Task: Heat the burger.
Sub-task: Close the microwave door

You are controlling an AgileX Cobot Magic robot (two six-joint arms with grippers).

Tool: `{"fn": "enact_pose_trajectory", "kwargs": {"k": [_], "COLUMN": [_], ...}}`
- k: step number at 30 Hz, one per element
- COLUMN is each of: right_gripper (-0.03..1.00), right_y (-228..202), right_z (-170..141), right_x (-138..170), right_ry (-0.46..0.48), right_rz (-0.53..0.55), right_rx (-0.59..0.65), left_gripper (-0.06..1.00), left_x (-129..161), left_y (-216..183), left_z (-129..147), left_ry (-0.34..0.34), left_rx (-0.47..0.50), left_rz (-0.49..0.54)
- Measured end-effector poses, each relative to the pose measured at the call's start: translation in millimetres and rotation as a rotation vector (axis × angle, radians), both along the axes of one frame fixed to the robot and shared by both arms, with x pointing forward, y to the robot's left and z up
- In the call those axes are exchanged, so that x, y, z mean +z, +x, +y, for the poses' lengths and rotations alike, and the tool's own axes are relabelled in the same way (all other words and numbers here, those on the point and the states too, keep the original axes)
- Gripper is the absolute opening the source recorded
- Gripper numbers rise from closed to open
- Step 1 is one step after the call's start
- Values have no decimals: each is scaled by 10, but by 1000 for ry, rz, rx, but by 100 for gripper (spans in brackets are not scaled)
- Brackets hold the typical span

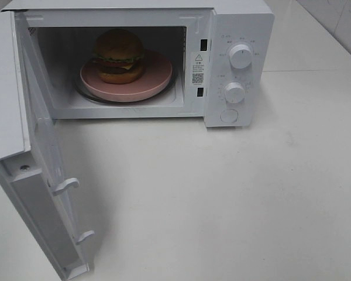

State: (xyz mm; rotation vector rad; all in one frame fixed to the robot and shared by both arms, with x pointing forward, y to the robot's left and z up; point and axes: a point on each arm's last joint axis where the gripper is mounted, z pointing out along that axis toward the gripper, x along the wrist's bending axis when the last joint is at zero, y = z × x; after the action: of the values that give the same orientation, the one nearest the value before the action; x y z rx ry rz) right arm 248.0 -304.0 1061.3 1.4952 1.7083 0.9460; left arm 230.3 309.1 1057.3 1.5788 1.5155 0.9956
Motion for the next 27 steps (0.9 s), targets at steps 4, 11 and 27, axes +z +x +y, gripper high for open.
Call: {"fn": "enact_pose_trajectory", "kwargs": {"k": [4,11,27], "right_gripper": [76,75,74], "right_y": [-87,-129,-129], "right_z": [28,30,33], "right_x": [-42,-43,-43], "right_ry": [31,38,40], "right_rz": [-86,-119,-119], "right_rx": [2,-23,-26], "left_gripper": [99,99,99], "left_x": [0,0,0], "left_y": [0,0,0], "left_z": [0,1,1], "left_ry": [0,1,1], "left_rx": [0,1,1], "left_rz": [0,0,0]}}
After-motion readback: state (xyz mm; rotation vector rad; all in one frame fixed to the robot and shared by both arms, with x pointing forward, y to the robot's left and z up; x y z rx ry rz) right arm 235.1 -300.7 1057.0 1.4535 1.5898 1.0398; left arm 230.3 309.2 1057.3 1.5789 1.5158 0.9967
